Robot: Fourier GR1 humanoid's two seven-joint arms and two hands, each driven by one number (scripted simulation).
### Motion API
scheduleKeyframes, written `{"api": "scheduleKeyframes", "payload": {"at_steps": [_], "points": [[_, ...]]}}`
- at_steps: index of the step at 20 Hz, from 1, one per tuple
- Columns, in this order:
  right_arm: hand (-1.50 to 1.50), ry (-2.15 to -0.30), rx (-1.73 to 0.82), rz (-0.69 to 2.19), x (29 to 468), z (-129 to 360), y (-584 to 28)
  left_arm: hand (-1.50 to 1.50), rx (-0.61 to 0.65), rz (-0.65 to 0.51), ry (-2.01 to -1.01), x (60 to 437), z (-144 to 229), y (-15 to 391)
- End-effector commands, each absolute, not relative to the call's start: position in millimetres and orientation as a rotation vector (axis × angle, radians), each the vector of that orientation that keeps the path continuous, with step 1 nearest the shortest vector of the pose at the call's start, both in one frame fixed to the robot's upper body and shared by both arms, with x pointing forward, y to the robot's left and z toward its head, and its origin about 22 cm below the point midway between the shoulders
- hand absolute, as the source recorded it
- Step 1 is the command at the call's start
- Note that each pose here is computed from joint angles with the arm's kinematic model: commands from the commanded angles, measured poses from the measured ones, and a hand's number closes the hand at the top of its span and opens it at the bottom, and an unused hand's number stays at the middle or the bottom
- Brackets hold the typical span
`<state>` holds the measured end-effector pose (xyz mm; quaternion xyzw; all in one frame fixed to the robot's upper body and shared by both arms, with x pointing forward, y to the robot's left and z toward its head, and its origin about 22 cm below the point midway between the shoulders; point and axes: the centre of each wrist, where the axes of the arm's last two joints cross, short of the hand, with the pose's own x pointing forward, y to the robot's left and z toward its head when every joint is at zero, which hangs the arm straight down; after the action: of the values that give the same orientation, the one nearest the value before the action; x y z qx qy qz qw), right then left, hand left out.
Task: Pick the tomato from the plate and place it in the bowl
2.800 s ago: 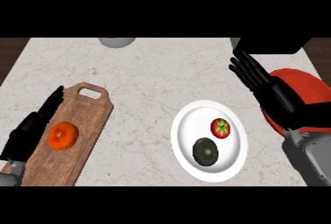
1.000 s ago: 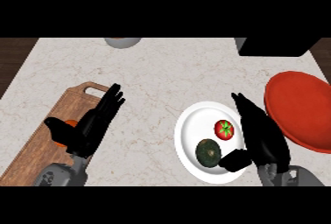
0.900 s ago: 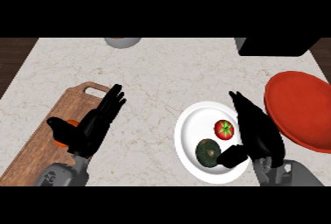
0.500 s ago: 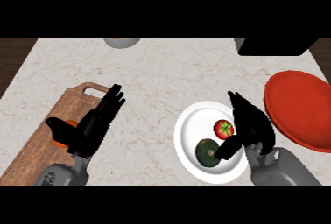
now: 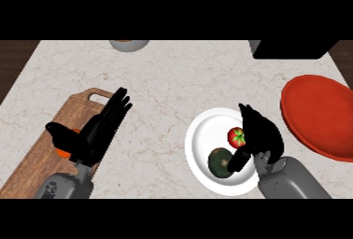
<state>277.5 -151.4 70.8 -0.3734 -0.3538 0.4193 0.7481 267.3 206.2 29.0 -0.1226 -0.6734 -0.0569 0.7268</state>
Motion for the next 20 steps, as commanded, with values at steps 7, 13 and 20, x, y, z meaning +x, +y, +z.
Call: {"api": "scheduleKeyframes", "payload": {"at_steps": [7, 13, 20], "points": [[-1.50, -0.652, -0.885, 0.907, 275.3, 56.3, -139.6, 0.00, -0.277, -0.135, -1.485, 263.2, 35.4, 191.8], [-1.50, -0.643, -0.905, 0.915, 288.2, 27.8, -124.3, 0.00, -0.280, -0.142, -1.487, 262.9, 27.8, 214.2], [-1.50, -0.652, -0.905, 0.894, 289.6, 23.5, -135.8, 0.00, -0.259, -0.130, -1.481, 283.9, 41.5, 216.6]]}}
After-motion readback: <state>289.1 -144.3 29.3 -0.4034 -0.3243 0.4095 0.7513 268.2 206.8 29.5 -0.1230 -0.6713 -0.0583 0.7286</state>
